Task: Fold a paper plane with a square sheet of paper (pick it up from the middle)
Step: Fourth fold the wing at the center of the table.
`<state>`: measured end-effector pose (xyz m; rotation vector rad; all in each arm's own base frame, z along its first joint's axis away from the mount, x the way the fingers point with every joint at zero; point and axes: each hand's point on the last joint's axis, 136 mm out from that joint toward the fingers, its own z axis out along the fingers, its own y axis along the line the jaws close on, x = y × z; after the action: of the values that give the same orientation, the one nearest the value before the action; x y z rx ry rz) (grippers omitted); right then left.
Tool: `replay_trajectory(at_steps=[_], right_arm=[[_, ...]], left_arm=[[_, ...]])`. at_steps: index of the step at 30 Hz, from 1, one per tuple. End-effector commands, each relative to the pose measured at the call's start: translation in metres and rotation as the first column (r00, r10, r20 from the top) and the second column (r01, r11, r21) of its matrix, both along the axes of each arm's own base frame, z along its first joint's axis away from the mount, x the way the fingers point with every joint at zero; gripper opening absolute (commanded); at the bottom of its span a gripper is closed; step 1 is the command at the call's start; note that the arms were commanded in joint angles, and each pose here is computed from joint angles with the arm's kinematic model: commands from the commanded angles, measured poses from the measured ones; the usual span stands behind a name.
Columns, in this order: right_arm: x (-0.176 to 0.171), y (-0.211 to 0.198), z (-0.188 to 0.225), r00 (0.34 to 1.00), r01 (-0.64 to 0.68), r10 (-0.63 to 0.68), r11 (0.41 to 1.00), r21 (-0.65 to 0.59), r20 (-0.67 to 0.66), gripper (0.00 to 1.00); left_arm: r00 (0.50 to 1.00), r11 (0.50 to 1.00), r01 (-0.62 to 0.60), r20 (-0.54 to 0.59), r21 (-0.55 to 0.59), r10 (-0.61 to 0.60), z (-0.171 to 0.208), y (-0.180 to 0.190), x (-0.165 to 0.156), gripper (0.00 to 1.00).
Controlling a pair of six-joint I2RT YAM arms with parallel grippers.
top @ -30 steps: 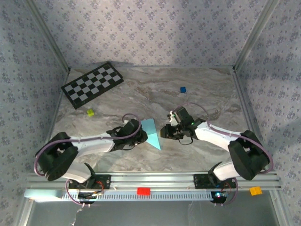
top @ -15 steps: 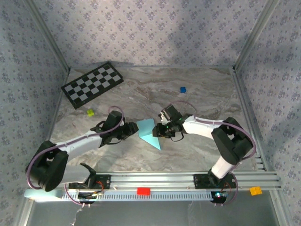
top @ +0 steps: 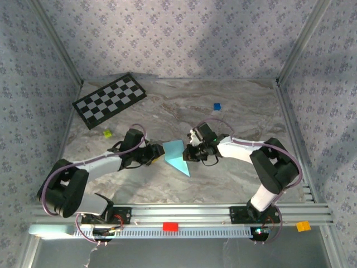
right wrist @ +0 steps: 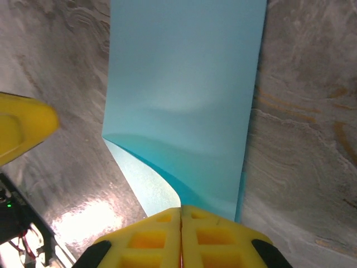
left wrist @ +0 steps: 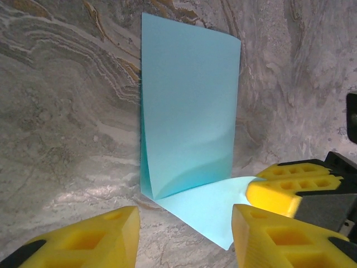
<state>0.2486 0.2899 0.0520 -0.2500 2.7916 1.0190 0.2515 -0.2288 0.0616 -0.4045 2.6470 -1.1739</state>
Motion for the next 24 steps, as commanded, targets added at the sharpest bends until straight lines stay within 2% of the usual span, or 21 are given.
replay_trajectory(at_steps=[1, 14, 24], right_arm=[[-0.002, 0.005, 0.017, 0.999, -0.021, 0.018, 0.995, 0.098, 0.026, 0.08], [-0.002, 0.001, 0.016, 1.000, 0.007, -0.007, 0.986, 0.164, -0.003, 0.08], [-0.001, -0.001, 0.016, 1.000, 0.018, -0.017, 0.983, 0.185, -0.009, 0.05]], left_arm=[[1.000, 0.998, 0.026, 0.003, -0.057, -0.026, 0.007, -0.009, 0.006, 0.47], [0.999, 0.990, 0.024, -0.033, -0.136, -0.029, 0.002, -0.027, 0.022, 0.49], [0.998, 0.995, -0.002, -0.060, -0.100, -0.004, -0.007, -0.025, 0.027, 0.52]])
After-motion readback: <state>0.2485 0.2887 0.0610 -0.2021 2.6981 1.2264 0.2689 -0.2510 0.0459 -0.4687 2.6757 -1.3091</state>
